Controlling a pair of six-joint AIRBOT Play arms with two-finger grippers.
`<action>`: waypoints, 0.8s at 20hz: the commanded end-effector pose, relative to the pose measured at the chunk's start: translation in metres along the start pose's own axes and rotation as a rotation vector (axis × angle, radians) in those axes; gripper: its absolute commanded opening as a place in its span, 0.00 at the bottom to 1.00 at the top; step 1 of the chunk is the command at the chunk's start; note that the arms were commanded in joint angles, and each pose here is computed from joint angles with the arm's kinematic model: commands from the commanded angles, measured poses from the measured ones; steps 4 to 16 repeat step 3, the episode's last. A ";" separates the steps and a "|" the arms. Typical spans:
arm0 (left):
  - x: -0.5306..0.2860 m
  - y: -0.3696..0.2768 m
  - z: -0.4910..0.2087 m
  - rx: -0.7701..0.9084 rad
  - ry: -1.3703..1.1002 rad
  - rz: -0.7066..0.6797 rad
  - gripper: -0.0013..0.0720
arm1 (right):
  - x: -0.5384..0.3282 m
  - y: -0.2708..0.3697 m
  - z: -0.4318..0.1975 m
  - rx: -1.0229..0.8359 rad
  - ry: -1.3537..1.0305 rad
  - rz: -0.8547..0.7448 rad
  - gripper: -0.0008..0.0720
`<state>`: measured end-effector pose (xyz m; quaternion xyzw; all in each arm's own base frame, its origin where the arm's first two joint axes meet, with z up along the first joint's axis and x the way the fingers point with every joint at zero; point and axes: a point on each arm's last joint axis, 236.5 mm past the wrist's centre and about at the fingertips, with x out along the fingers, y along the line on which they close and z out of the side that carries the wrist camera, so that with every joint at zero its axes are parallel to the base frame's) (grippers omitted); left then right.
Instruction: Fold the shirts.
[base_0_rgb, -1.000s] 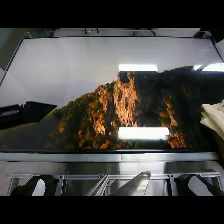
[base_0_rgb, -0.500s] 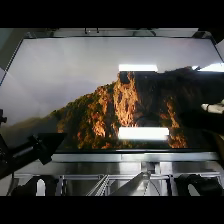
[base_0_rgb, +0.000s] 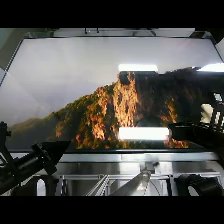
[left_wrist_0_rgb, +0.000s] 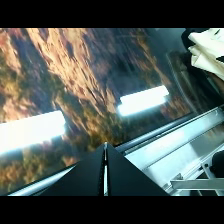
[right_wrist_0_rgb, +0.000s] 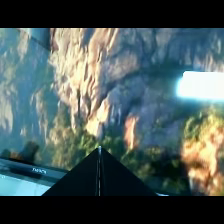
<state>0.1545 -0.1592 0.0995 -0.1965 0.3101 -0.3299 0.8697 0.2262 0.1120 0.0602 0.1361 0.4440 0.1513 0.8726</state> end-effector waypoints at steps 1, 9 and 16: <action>0.000 0.000 0.000 0.000 -0.006 0.002 0.06 | 0.001 0.000 0.000 -0.002 -0.005 0.003 0.04; 0.000 0.000 0.000 0.000 -0.006 0.003 0.06 | 0.001 0.000 0.000 -0.002 -0.004 0.003 0.04; 0.000 0.000 0.000 0.000 -0.006 0.003 0.06 | 0.001 0.000 0.000 -0.002 -0.004 0.003 0.04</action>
